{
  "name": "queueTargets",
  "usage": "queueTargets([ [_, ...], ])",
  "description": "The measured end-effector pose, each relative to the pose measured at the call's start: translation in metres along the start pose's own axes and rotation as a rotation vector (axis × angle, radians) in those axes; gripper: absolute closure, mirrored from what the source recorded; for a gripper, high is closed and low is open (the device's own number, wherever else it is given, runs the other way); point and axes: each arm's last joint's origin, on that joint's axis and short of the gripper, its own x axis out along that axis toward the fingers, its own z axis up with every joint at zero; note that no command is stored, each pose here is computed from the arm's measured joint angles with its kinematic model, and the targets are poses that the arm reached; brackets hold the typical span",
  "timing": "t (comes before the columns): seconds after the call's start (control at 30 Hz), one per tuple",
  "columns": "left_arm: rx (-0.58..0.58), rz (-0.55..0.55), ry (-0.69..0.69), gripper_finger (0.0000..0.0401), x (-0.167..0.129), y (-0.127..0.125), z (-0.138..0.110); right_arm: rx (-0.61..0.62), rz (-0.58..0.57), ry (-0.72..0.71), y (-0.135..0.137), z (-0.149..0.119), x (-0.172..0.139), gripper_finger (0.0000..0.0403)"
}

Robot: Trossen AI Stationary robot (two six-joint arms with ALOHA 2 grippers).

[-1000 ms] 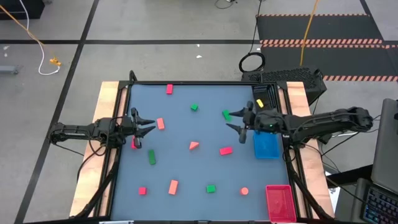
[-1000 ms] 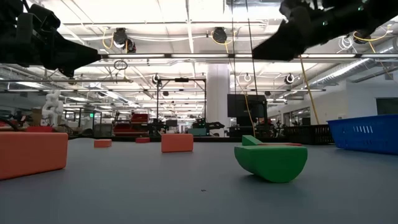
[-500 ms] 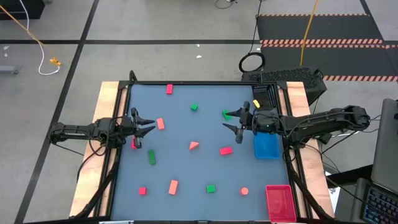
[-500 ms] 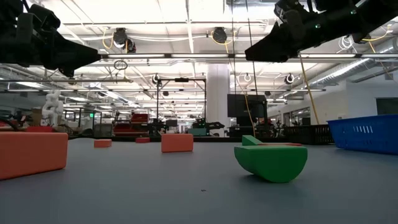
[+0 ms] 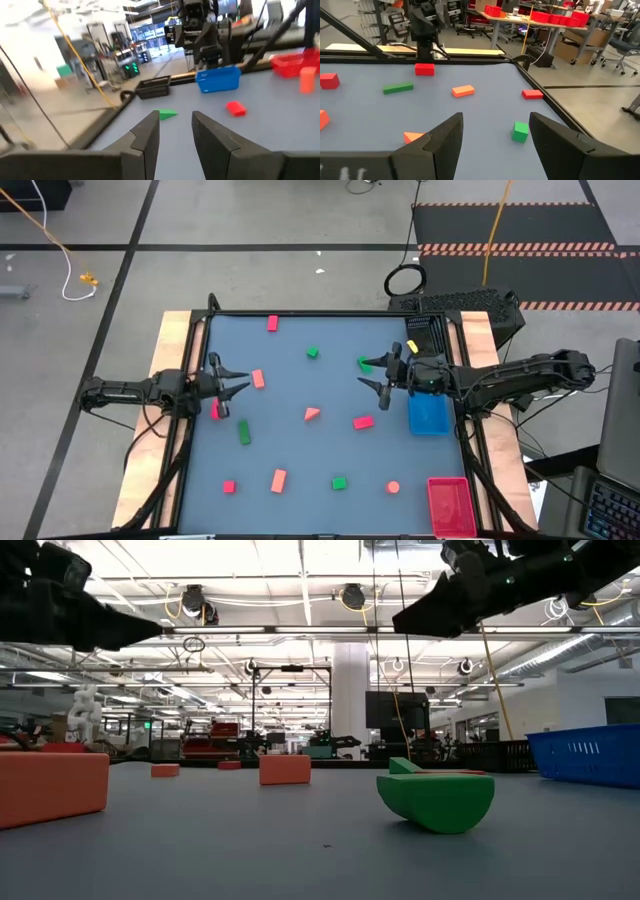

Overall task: Sort & place blocks by color
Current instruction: Put the green block into the black bin

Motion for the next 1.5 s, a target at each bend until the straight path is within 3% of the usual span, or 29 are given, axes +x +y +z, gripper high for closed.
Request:
queueTargets([
  [0.2,0.027,0.004,-0.01,0.0283,0.0,0.0,0.001,-0.005,0.0,0.001,0.0,0.0,0.0,0.0179],
  [0.33,-0.267,-0.038,-0.056,0.0283,0.0,0.0,0.005,-0.005,-0.001,0.0,0.0,0.0,0.0,0.0179],
  [0.43,-0.376,-0.005,-0.087,0.0283,0.0,0.002,0.008,-0.01,-0.011,0.003,-0.002,0.0,0.001,0.0179],
  [0.6,-0.446,0.047,-0.159,0.0283,0.0,0.005,0.015,0.005,-0.035,0.015,-0.007,-0.002,0.002,0.0179],
  [0.77,-0.401,0.179,-0.3,0.0282,0.0,0.013,0.031,0.0,-0.055,0.075,-0.01,-0.013,0.011,0.0179],
  [0.9,-0.376,0.276,-0.116,0.0262,0.011,0.015,0.033,-0.002,-0.082,0.155,-0.015,-0.029,0.025,0.0179],
  [1.13,-0.378,0.37,0.222,0.0178,0.05,0.026,0.066,0.023,-0.128,0.367,-0.037,-0.033,0.065,0.0179],
  [1.37,-0.357,0.462,0.384,0.0128,0.109,0.047,0.091,0.141,-0.218,0.731,-0.061,-0.04,0.095,0.0179],
  [1.5,-0.346,0.414,0.449,0.0127,0.133,0.054,0.088,0.213,-0.263,0.812,-0.066,-0.051,0.099,0.0179],
])
